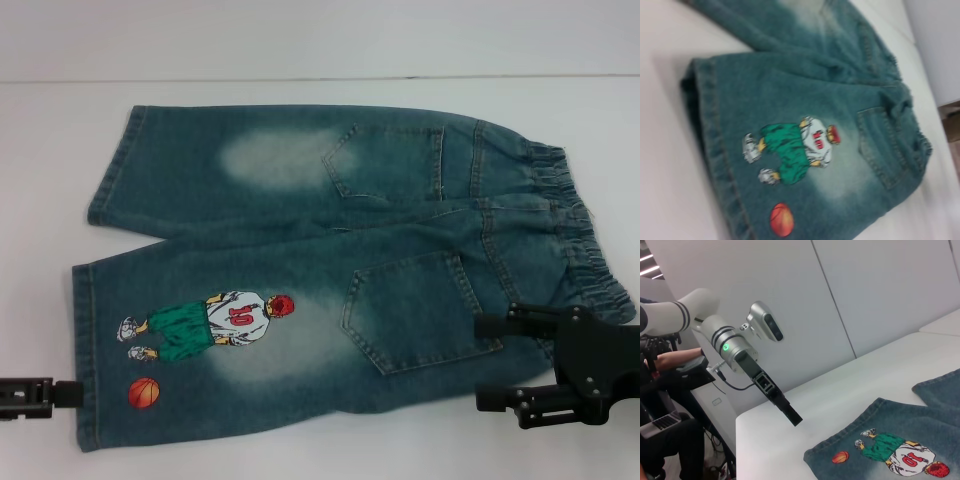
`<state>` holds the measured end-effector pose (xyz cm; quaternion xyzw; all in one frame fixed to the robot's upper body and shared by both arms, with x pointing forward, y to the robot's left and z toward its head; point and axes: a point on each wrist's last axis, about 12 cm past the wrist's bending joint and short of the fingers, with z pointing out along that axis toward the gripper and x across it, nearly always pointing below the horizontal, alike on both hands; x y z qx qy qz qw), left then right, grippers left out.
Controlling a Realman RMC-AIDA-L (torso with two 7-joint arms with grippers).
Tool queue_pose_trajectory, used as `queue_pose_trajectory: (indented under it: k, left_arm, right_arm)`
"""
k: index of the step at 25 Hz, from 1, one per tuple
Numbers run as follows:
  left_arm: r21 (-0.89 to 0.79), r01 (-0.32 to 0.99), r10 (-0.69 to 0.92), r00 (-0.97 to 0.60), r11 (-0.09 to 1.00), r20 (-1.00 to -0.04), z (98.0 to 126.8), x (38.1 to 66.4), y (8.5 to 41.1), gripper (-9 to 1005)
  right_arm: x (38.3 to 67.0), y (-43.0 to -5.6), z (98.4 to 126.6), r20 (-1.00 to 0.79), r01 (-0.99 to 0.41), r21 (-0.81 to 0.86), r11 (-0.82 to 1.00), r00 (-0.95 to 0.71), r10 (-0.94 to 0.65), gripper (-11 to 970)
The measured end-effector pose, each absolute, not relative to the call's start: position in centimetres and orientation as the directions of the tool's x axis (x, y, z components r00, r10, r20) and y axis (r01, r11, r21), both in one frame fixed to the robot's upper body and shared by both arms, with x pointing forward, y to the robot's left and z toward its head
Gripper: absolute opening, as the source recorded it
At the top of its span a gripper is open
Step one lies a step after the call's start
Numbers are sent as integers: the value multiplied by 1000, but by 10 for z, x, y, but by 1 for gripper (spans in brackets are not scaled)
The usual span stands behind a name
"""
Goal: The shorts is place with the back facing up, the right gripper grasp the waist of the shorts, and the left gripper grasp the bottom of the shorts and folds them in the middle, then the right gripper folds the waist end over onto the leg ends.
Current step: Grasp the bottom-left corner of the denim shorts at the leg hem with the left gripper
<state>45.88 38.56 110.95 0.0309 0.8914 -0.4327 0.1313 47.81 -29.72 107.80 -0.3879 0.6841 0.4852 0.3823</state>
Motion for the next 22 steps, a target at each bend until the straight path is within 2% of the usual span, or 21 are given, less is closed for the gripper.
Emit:
queue_pose_trajectory:
  k: [9,22]
  left_arm:
    - [-730,122,-37,-980,672,-197,1098,465,377,872]
    - [-706,91,-28,-987,703,-156,1088,471,369,872]
  right_arm:
    - [479,-297,1077,-904,-906,356,228,-396,-162,927]
    - [479,-297,1076,-905,-906,348,240,-392,-165,928]
